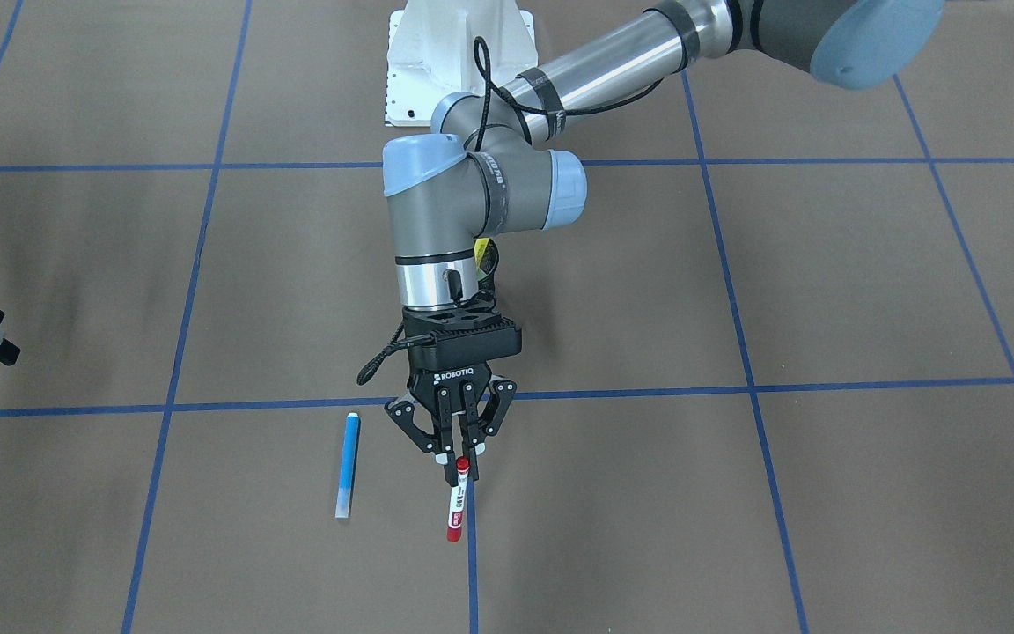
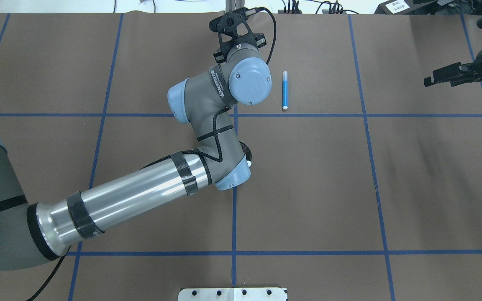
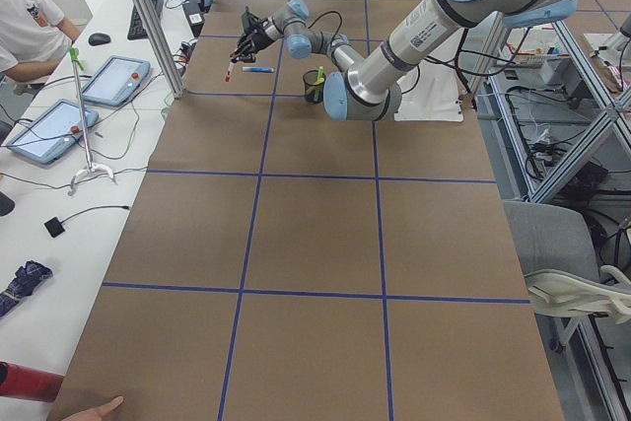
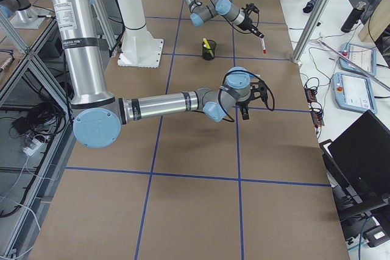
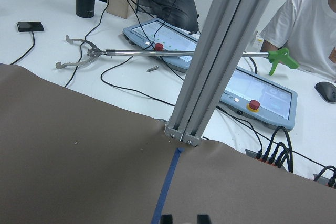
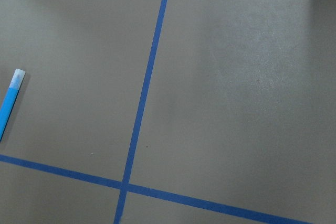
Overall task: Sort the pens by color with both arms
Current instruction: 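Carry the red marker beside the blue marker, release, and withdraw left arm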
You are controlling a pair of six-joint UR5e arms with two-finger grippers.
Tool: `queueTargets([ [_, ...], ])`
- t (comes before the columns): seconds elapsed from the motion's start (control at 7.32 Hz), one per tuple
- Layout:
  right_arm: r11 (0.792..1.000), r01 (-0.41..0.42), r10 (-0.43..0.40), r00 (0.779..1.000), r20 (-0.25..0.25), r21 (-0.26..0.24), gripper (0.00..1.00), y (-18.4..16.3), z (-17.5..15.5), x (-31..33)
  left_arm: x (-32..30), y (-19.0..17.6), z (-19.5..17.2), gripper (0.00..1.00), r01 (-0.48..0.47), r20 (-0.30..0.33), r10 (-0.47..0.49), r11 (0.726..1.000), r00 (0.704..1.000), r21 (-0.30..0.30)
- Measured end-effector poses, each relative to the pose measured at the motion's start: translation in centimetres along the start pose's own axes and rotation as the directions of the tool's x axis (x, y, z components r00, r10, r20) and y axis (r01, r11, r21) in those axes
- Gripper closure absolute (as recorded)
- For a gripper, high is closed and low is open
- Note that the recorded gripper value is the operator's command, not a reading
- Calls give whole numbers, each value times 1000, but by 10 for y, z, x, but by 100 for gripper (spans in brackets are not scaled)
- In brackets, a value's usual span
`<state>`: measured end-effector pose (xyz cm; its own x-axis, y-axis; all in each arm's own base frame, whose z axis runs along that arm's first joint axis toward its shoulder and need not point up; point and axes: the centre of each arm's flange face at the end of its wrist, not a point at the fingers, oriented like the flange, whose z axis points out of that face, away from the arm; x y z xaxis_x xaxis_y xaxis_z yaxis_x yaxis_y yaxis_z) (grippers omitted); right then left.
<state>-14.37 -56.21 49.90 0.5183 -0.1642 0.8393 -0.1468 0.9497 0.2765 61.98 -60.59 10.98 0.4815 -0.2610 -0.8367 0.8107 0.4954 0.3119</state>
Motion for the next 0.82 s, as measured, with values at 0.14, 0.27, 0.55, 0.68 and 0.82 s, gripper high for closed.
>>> queueTargets([
  [0.14,1000,2,-2,1000,0,3,0,1,-1,-1,-3,13,6,100,8,-8,-8,1000,1000,15],
  [0.27,1000,4,-4,1000,1,5,0,2,-3,-2,-5,21,10,100,20,-17,-20,1000,1000,19],
  [0.55,1000,6,-6,1000,3,8,0,3,-5,-3,-6,33,14,100,30,-26,-29,999,999,15],
  [0.68,1000,8,-8,1000,4,9,0,3,-6,-4,-4,39,12,96,27,-28,-27,1000,999,9],
  [0.82,1000,8,-8,1000,4,10,0,4,-6,-5,-2,47,9,55,22,-31,-22,1000,999,-1],
])
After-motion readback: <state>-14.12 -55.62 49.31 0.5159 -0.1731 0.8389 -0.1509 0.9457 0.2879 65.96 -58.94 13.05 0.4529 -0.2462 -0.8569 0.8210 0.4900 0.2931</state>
